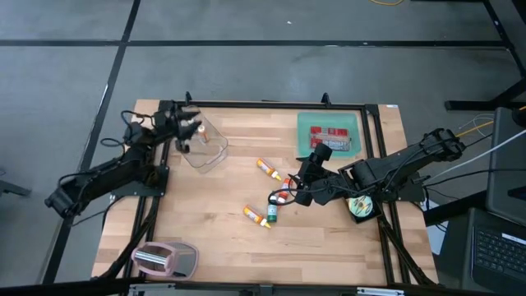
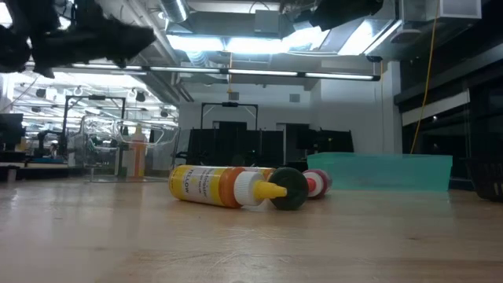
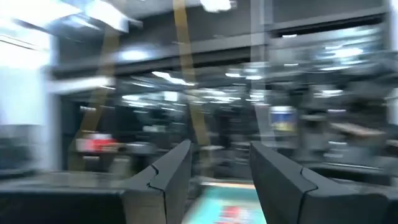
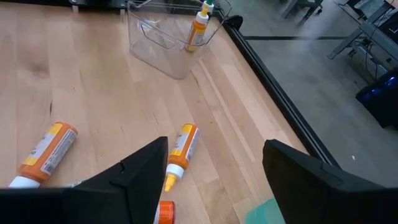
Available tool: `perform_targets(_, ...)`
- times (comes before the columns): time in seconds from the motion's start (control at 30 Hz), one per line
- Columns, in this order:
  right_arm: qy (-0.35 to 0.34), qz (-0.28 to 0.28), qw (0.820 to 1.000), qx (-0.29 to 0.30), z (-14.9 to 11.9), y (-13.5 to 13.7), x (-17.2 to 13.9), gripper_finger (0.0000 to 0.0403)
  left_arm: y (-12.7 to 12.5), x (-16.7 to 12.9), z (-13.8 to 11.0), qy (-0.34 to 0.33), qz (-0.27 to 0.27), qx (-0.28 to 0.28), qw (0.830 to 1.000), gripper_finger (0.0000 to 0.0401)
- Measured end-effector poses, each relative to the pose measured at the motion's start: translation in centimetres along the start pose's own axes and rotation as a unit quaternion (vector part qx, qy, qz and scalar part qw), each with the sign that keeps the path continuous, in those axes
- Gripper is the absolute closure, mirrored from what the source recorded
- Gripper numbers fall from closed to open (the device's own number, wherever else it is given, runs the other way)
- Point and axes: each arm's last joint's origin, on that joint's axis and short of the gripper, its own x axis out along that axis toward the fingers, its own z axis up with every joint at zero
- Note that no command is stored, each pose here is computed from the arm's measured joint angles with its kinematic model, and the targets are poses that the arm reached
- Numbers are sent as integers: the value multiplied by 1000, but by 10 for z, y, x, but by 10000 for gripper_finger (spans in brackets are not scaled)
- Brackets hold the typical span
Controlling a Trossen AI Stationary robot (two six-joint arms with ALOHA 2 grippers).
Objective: Pick & Place Food Item
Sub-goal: Put the bottom yellow food coloring bottle into the transparent bin
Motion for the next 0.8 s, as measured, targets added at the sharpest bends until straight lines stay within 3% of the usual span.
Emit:
perform_targets(0.13,-4,-3,1000,-8,1,0,0,144,-18,8,-1,28,-77,-36,996,244)
perform_targets(0.4,-108,-68,991,-46,27,0,-2,144,-50,29,2,63,-88,12,994,244)
perform_targets(0.63,-231,52,966,-103,53,10,-17,144,-79,46,11,67,-99,53,991,244)
perform_targets(0.8,-288,108,946,-103,55,3,-64,144,-96,50,11,79,-85,94,989,244)
